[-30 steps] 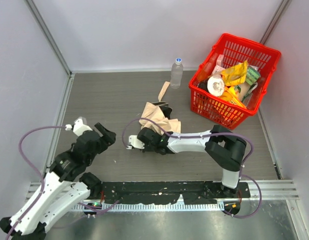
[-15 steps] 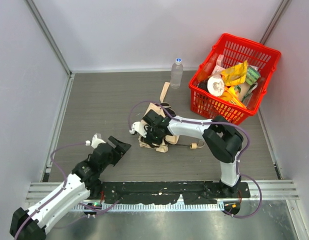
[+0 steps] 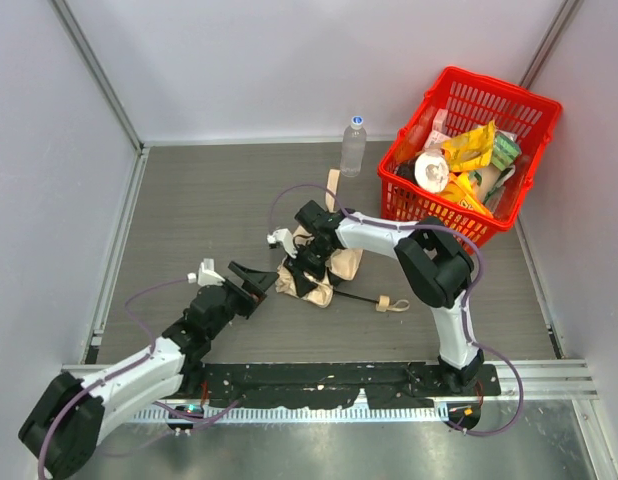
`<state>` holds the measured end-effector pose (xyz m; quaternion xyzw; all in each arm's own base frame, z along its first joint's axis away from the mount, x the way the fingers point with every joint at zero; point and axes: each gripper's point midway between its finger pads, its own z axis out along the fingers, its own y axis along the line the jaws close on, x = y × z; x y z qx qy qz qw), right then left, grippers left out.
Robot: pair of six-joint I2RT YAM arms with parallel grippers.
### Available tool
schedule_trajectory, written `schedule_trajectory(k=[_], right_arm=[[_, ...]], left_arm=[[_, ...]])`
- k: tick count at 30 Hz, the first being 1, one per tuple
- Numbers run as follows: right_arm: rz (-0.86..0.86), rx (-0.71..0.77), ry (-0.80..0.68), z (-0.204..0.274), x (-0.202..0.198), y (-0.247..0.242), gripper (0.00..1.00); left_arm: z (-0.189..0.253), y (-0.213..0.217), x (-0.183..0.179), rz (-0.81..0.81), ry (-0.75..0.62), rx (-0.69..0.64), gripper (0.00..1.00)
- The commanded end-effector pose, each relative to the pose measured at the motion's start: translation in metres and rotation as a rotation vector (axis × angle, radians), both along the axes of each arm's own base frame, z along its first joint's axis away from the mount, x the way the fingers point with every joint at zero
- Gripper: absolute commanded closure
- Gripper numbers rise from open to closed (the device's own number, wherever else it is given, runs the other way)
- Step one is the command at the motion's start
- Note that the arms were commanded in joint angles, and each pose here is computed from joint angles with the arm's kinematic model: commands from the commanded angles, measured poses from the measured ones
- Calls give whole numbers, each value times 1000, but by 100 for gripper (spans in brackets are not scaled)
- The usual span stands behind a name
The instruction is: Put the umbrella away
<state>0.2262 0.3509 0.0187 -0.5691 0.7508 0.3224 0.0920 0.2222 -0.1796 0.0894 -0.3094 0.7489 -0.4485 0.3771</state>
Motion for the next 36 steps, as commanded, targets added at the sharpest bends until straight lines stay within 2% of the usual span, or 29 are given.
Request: schedule_trajectory(k=[1, 6, 9, 17, 22, 27, 29, 31, 32, 36], right_arm=[[9, -129, 344, -49, -66, -27, 99], [7, -115, 361, -51, -65, -26, 99], [2, -98, 374, -49, -63, -26, 99], [-11, -99, 358, -53, -56, -24, 99], [-22, -91, 325, -52, -50, -24, 99], [-24, -86, 312, -51, -48, -22, 99], [-25, -79, 305, -50, -46, -20, 99], [-26, -70, 299, -49, -45, -19, 99], [-26, -67, 298, -49, -45, -19, 99], [-30, -64, 296, -48, -45, -18, 99]], left_arm=[[17, -18, 8, -11, 52, -148, 0], [15, -25, 17, 11, 91, -211, 0], [20, -30, 18, -9, 71, -234, 0], [9, -36, 19, -22, 108, -220, 0], [3, -37, 9, -17, 192, -269, 0], [7, -32, -5, 17, 273, -231, 0], [15, -32, -6, 27, 268, -268, 0], [16, -30, -5, 43, 284, -230, 0], [13, -27, -4, 65, 304, -205, 0], [-2, -25, -1, 120, 368, -242, 0]])
